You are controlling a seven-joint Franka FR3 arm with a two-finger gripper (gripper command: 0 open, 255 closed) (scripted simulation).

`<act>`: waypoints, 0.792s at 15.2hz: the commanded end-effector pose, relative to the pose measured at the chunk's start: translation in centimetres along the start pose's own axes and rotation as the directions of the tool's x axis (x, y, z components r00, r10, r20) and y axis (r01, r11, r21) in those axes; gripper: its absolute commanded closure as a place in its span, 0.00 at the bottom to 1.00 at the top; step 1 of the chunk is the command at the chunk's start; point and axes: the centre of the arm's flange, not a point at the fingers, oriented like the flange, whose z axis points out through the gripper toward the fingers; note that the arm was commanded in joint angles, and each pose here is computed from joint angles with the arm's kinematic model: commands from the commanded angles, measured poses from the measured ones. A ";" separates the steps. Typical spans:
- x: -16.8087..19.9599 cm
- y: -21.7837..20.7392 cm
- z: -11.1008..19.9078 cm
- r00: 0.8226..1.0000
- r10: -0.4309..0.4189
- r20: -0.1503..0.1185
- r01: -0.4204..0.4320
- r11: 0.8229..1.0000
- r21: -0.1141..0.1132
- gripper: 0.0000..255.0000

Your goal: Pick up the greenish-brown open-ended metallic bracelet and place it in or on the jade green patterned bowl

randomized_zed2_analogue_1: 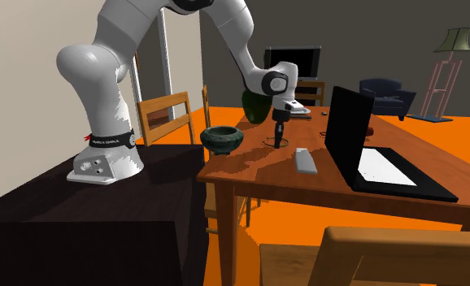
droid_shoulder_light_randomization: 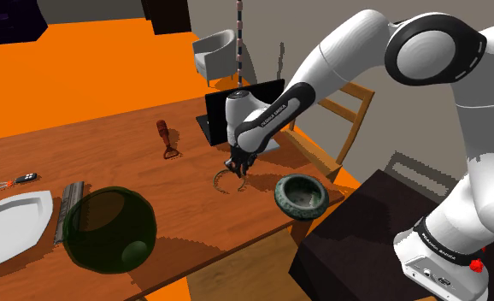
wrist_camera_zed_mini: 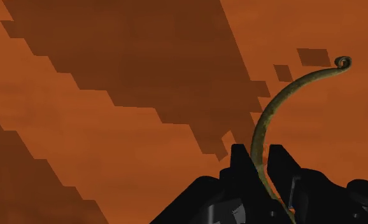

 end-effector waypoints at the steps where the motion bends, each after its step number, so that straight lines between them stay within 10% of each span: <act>1: -0.3 -0.1 0.5 1.000 -0.004 0.008 0.004 1.000 0.000 1.00; 12: -0.7 -0.3 -4.6 1.000 -0.004 0.008 0.004 1.000 -0.001 1.00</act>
